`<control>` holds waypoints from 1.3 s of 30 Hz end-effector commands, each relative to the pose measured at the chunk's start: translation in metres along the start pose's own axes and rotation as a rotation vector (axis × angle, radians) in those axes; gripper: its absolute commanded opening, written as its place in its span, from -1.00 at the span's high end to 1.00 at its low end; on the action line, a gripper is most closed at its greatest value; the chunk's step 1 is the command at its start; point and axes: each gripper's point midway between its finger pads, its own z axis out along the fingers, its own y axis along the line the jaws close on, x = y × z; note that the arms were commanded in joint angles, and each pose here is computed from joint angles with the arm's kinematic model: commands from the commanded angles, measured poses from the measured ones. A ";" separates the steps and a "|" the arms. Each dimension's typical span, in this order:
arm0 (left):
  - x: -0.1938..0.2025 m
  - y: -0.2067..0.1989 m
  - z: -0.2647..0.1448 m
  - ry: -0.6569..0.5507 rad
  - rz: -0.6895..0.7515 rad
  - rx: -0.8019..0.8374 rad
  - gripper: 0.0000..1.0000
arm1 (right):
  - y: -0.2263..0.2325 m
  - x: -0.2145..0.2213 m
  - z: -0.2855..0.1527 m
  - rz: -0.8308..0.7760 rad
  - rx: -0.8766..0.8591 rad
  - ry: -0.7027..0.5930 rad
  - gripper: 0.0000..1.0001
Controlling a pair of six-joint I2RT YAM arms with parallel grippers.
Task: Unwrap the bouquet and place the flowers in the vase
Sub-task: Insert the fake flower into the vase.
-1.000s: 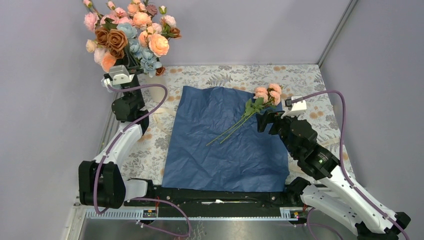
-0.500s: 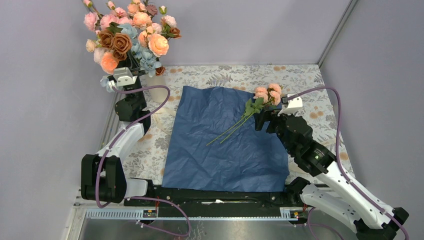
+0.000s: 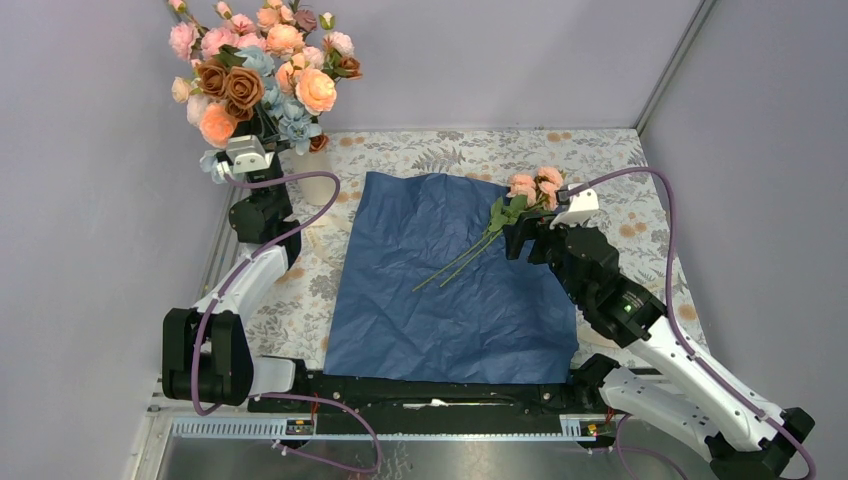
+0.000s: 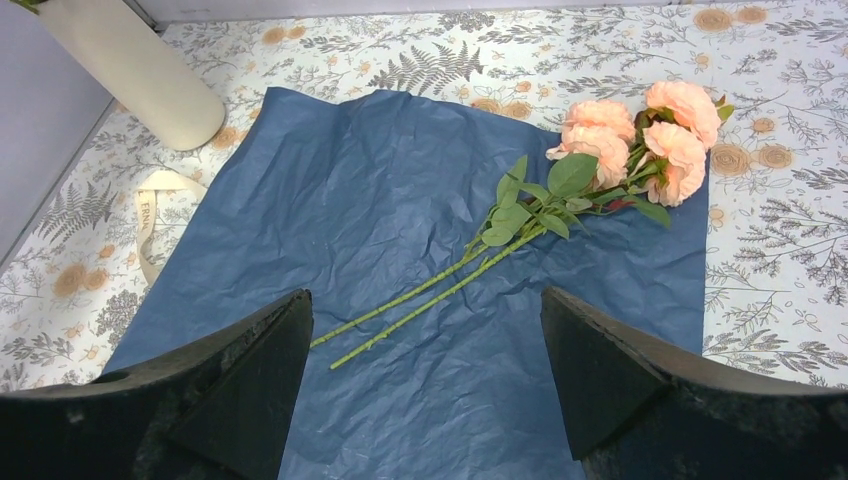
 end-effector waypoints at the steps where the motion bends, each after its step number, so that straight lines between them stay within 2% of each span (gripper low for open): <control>1: -0.047 0.004 0.012 -0.139 -0.017 -0.002 1.00 | 0.008 -0.027 -0.002 0.041 -0.026 -0.061 -0.79; 14: -0.062 0.006 0.017 -0.176 -0.009 -0.001 1.00 | 0.014 -0.028 0.002 0.043 -0.043 -0.047 -0.79; 39: -0.008 -0.002 0.004 -0.068 0.026 0.045 1.00 | 0.023 -0.026 0.017 0.058 -0.070 -0.030 -0.76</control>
